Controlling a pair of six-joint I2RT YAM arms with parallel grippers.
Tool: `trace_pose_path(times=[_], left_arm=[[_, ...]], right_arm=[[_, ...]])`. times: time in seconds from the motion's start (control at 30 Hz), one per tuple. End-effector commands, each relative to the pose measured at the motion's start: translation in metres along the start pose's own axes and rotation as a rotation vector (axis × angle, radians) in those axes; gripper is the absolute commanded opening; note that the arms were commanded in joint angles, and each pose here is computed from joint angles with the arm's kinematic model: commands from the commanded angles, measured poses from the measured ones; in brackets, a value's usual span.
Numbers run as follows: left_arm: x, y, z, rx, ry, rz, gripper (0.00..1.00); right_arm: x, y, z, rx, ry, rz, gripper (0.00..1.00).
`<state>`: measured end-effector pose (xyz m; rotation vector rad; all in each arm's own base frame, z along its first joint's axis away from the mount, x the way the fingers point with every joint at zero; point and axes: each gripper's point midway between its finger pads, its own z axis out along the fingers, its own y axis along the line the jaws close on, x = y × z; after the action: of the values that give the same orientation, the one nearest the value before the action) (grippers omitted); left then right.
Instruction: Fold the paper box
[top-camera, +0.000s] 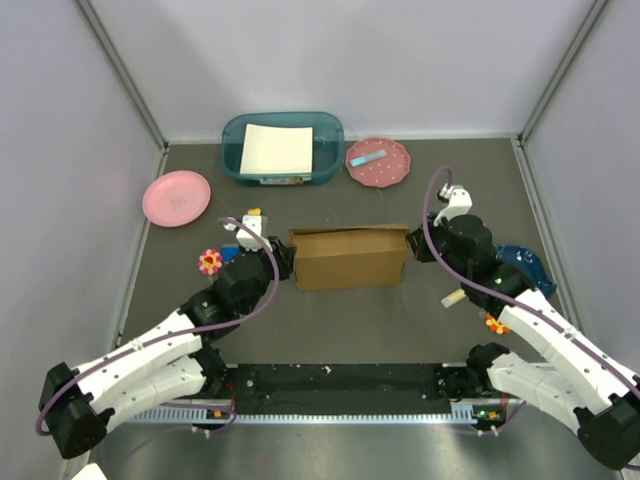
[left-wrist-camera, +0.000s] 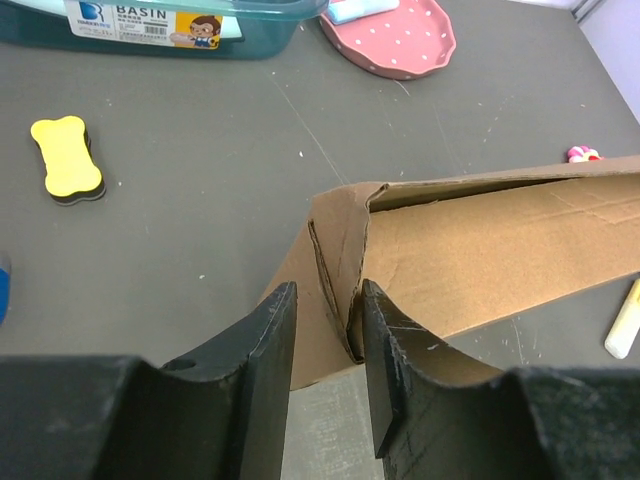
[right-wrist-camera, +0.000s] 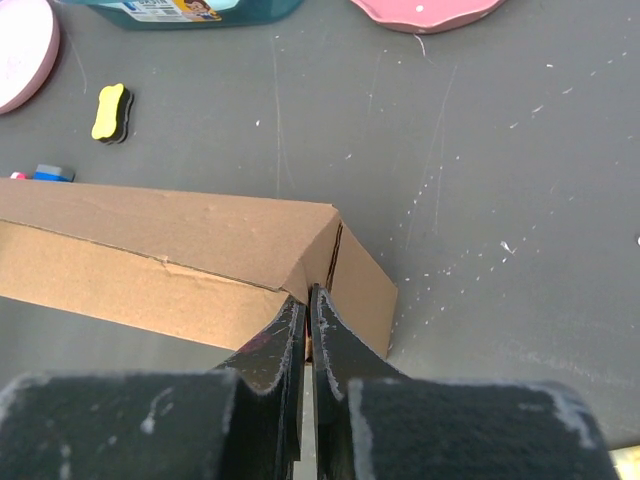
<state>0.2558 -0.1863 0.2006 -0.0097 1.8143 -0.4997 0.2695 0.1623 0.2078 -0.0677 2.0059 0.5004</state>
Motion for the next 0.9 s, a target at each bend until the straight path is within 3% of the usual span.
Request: trace_pose_path(times=[0.0,0.4,0.77,0.87], left_arm=[[-0.026,-0.009,-0.001,0.012,-0.036,0.004,0.38],[-0.048,-0.014,0.001,0.017,-0.070,0.000,0.40],[-0.039,-0.014,0.003,0.027,-0.046,0.023,0.02],[-0.036,-0.015,0.004,0.037,-0.038,0.023,0.00]], right_arm=[[0.036,-0.015,-0.002,0.065,0.136,-0.015,0.00],[0.032,-0.012,-0.004,0.052,0.129,-0.011,0.00],[0.033,-0.012,-0.005,0.050,0.130,-0.008,0.00],[0.032,-0.011,-0.005,0.048,0.129,-0.008,0.00]])
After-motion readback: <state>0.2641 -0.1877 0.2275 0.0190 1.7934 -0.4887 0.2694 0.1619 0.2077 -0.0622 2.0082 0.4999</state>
